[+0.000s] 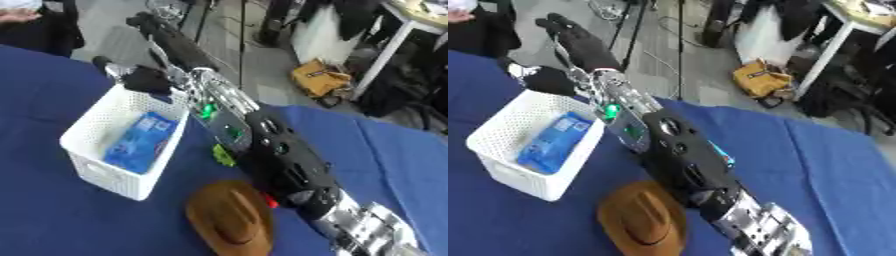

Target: Pick up objects on the table and place them in the box.

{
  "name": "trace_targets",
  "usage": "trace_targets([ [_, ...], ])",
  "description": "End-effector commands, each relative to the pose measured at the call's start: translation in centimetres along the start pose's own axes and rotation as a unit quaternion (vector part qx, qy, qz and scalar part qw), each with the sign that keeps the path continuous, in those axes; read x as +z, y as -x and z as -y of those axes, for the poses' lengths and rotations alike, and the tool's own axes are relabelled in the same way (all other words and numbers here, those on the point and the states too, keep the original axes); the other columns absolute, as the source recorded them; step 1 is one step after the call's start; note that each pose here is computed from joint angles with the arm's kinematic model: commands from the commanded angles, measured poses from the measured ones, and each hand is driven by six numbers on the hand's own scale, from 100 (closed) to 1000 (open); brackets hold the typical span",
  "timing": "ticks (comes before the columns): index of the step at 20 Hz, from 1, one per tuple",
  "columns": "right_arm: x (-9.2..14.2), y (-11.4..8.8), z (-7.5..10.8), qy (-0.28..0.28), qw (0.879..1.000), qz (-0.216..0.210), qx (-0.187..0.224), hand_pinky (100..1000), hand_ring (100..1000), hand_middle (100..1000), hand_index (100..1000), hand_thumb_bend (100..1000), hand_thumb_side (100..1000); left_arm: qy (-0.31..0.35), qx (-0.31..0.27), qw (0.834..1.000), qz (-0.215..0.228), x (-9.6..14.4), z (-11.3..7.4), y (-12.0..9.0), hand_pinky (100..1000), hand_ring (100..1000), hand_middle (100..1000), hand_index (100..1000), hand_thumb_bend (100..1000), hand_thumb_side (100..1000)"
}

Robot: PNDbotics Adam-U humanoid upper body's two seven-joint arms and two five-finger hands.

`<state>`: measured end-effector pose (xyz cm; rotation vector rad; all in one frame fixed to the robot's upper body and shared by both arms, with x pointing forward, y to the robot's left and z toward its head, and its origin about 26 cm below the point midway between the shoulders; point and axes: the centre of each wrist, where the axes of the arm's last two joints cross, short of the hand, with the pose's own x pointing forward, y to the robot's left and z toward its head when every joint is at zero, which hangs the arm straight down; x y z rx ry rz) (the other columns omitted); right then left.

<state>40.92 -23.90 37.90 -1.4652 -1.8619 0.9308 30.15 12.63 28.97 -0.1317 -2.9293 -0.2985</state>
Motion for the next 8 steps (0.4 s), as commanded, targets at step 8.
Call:
trace_targets([
  [8,-0.39,0.64,2.04,0.017,1.000,-0.007,0.006,831,1000,1000,1000,536,885,0.006,-0.001,1.000,0.020,-0.59,-0.14,-0.63,795,724,733,716,100,1000],
])
